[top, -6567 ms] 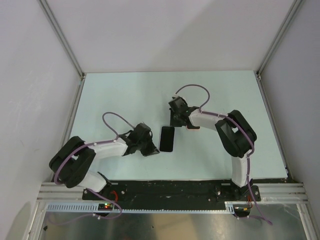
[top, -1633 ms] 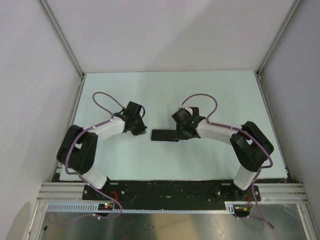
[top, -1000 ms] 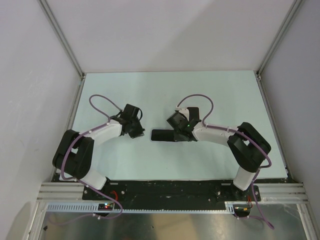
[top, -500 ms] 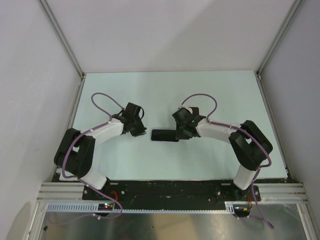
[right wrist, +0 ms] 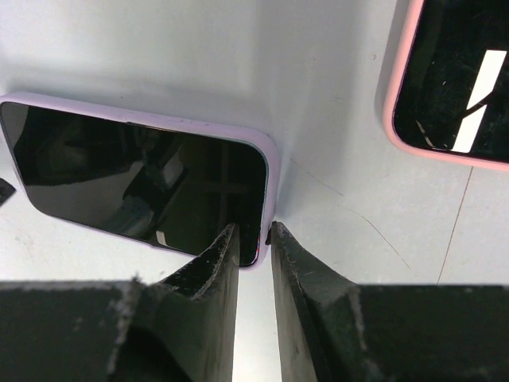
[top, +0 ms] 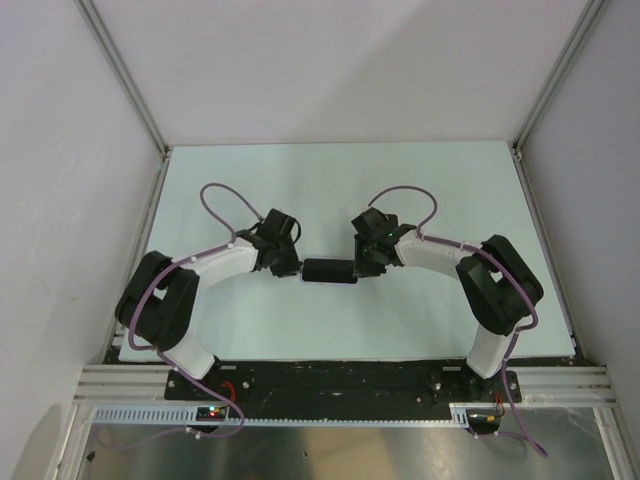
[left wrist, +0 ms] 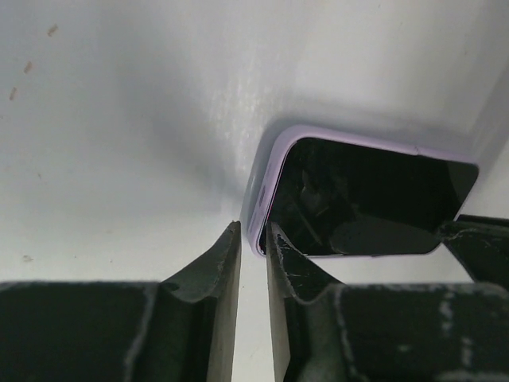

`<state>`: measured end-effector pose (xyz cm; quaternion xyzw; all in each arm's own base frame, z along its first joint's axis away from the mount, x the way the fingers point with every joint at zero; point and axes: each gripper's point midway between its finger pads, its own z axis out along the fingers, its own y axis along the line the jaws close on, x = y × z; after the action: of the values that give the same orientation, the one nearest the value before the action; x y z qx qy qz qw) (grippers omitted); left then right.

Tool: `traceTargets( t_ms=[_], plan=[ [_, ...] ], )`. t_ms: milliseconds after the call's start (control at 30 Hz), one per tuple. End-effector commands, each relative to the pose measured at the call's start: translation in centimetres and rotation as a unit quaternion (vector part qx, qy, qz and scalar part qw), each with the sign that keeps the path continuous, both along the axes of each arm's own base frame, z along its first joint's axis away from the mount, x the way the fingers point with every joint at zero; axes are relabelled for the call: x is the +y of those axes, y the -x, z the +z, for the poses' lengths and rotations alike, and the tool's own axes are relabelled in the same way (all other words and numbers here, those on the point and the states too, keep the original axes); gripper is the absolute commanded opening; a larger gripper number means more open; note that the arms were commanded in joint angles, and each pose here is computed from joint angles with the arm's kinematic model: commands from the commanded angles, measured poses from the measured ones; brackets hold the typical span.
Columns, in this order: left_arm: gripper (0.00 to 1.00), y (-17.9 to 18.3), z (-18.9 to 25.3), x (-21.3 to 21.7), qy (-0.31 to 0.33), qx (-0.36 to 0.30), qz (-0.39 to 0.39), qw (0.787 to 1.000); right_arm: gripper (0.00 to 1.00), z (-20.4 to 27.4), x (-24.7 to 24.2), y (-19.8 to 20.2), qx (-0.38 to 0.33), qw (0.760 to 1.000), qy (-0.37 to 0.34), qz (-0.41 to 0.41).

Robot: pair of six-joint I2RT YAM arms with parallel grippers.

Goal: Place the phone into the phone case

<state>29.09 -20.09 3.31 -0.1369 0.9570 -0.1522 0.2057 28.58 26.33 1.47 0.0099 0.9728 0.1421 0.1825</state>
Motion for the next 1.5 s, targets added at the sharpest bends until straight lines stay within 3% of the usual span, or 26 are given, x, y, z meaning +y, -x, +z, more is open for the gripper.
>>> traceTargets(
  t_ms=[0,267,800,1233,1467],
  plan=[
    [0.24,0.6,0.2,-0.1,-0.01,-0.011,-0.01,1.0,0.26,-7.2,-4.8,3.5,0.073,0.991,0.113,0.008],
    [0.24,0.9,-1.0,-0.2,-0.027,0.002,-0.011,1.0,0.26,-6.3,-4.4,3.1,0.06,0.993,0.103,0.013],
    [0.2,4.5,-4.4,2.3,-0.118,0.062,-0.01,0.991,0.29,-4.1,-3.4,1.4,0.031,0.997,0.073,0.01],
    [0.2,6.8,-6.2,2.3,-0.152,0.1,-0.035,0.983,0.32,-5.9,-2.6,1.9,0.038,0.996,0.08,0.008],
    [0.22,5.6,-5.5,2.7,-0.172,0.093,-0.043,0.98,0.32,-6.6,-2.7,1.8,0.036,0.995,0.095,0.003]
  ],
)
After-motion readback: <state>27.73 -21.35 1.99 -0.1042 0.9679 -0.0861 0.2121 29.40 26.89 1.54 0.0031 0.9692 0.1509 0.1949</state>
